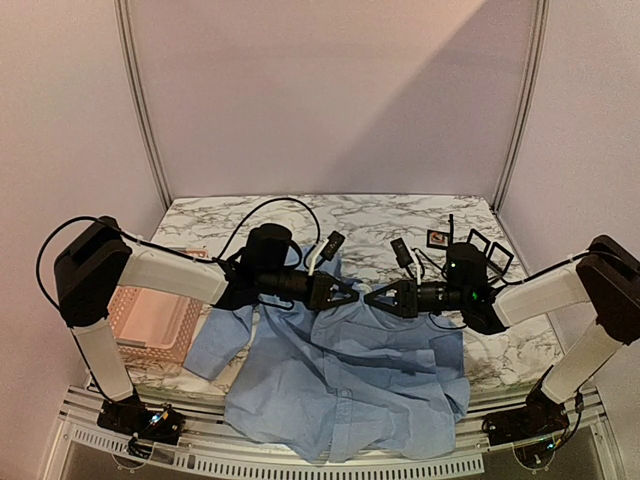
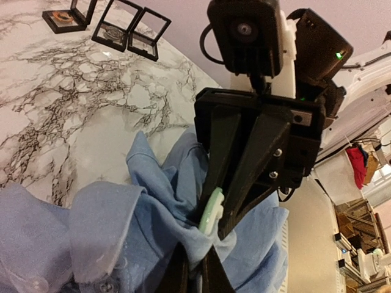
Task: Remove the brooch from the garment
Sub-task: Open the brooch with the crumpled clothing.
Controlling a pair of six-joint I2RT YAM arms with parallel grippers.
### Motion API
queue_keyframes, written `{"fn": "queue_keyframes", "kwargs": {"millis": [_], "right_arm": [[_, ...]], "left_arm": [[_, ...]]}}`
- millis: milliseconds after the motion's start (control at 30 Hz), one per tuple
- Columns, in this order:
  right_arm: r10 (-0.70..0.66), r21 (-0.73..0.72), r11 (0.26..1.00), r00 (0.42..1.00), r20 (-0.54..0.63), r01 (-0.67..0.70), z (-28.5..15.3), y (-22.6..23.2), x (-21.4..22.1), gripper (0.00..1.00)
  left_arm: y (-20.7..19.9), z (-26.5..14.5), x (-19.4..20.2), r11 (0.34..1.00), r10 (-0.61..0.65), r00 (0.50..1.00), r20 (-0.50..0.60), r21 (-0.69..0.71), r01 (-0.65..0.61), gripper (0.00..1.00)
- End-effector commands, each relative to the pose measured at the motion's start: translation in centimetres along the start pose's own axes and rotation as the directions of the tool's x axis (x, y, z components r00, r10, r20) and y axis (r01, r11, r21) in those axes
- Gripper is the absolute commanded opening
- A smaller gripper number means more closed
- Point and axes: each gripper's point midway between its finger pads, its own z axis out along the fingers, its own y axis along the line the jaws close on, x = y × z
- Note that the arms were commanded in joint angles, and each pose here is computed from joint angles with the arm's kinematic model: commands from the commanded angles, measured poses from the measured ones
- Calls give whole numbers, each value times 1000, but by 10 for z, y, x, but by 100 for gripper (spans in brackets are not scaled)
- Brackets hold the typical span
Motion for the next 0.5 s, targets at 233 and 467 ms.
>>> {"fn": "queue_keyframes", "kwargs": {"millis": [233,467], "right_arm": [[115,2,993,993,3,-115,10,-13,0,2],[282,118,953,959,1,-280,21,-40,-2,0]], "left_arm": [[-26,-4,-8,996,69,998,14,62,-70,0],[-38,-1,-2,990,124,992,-11,65,-123,0]]}}
